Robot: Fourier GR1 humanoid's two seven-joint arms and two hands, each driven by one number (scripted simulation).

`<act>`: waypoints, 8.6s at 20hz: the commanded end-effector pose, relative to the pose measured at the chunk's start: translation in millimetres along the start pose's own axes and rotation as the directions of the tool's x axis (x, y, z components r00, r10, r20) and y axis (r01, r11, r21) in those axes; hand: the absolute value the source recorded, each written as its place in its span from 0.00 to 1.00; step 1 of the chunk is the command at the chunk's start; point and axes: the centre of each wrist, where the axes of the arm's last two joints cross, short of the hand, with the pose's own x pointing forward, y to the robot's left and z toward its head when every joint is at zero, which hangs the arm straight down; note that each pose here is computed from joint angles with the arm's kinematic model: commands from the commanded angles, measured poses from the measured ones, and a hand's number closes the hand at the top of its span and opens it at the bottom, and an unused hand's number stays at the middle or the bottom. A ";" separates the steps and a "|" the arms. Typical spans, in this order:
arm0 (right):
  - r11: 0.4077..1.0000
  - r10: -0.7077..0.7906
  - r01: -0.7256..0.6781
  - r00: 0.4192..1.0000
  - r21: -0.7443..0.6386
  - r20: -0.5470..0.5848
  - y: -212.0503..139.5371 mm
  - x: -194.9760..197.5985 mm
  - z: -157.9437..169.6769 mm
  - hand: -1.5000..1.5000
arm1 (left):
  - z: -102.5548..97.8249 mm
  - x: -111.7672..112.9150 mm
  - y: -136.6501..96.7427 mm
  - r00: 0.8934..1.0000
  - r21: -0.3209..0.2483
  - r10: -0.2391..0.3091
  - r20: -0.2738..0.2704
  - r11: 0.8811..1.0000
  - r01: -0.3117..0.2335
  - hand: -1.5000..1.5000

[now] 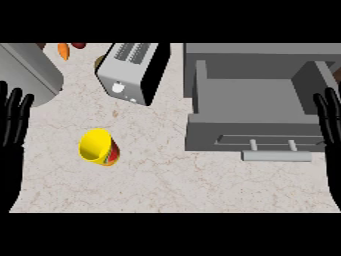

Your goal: Pick up the cup, place it into the drawer and close the drawer

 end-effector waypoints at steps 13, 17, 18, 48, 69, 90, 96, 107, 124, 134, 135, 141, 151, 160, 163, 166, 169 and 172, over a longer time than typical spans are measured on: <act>0.983 0.007 0.013 0.994 0.184 -0.107 -2.5 -3.6 -18.6 0.00 | -30.1 -58.2 67.8 0.854 -0.586 0.398 -0.334 0.622 -0.519 0.00; 0.981 0.008 0.015 0.994 0.194 -0.113 -0.6 -31.1 -37.6 0.00 | -54.4 -93.9 75.7 0.863 -0.585 0.328 -0.384 0.638 -0.502 0.00; 0.981 0.002 0.018 0.995 0.193 -0.101 0.9 -23.5 -35.6 0.00 | -59.2 -94.6 99.1 0.866 -0.570 0.324 -0.382 0.654 -0.497 0.00; 0.979 0.015 -0.004 0.999 0.204 -0.052 -3.6 -8.9 -68.3 0.00 | -1.7 -234.0 95.9 0.874 -0.513 0.110 -0.473 0.772 -0.375 0.00; 0.977 -0.011 0.018 0.999 0.211 -0.035 0.9 0.2 -85.3 0.00 | 11.9 -254.6 45.2 0.885 -0.545 0.183 -0.427 0.729 -0.414 0.00; 0.984 0.016 -0.005 0.998 0.176 -0.058 -24.8 -4.0 -76.6 0.00 | 22.0 -259.9 16.5 0.981 -0.169 0.175 -0.084 0.968 -0.187 1.00; 0.984 0.035 -0.021 0.997 0.176 -0.073 -31.6 -7.3 -79.5 0.00 | 25.1 -261.1 8.8 0.982 0.167 0.185 0.044 0.968 -0.189 1.00; 0.985 0.064 -0.050 0.994 0.167 -0.084 -35.0 -2.4 -54.0 0.00 | -87.0 -206.3 -60.6 0.963 -0.084 0.250 0.100 0.967 -0.243 1.00; 0.987 0.051 -0.040 0.996 0.153 -0.068 -33.4 -20.0 -63.6 0.00 | -226.6 -33.0 -191.0 0.987 -0.205 0.155 0.046 0.968 -0.142 1.00; 0.976 0.029 -0.019 0.999 0.218 -0.043 -35.5 -15.0 -74.1 0.00 | -229.7 -65.0 -214.6 0.983 -0.216 -0.070 -0.168 0.976 0.033 1.00; 0.977 0.022 -0.015 0.999 0.215 -0.032 -29.3 -9.7 -82.3 0.00 | -231.2 -59.9 -219.9 0.981 -0.191 -0.076 -0.179 0.981 0.041 1.00; 0.974 0.025 -0.020 0.999 0.225 -0.020 -32.7 -18.5 -82.8 0.00 | -222.0 -80.0 -217.5 0.950 -0.352 -0.187 -0.250 0.931 0.091 1.00; 0.932 -0.056 0.053 0.998 0.358 -0.001 3.1 -10.7 -99.3 0.00 | -194.0 -110.9 -208.9 0.956 -0.339 -0.110 -0.273 0.941 0.011 0.00; 0.677 -0.163 0.191 0.981 0.711 -0.109 29.8 -17.2 -96.3 1.00 | -207.3 -86.7 -215.9 0.965 -0.229 0.192 -0.181 0.946 -0.231 0.00; 0.601 0.039 0.075 0.992 0.796 -0.124 20.5 -16.5 -93.5 1.00 | -205.3 -90.7 -213.3 0.964 -0.173 0.219 -0.155 0.954 -0.244 0.00; 0.520 0.195 0.002 0.973 0.854 -0.121 17.3 -13.8 -82.9 1.00 | -208.4 -88.7 -214.5 0.968 -0.144 0.206 -0.141 0.963 -0.226 0.00; 0.533 0.323 -0.071 0.938 0.843 -0.125 7.6 -25.3 -66.7 0.00 | -206.9 -94.2 -211.5 0.966 -0.116 0.206 -0.154 0.968 -0.224 0.00; 0.495 0.461 -0.270 0.888 0.826 0.014 16.7 -22.2 -65.7 0.00 | -201.7 -101.1 -208.2 0.960 -0.116 0.230 -0.162 0.961 -0.250 0.00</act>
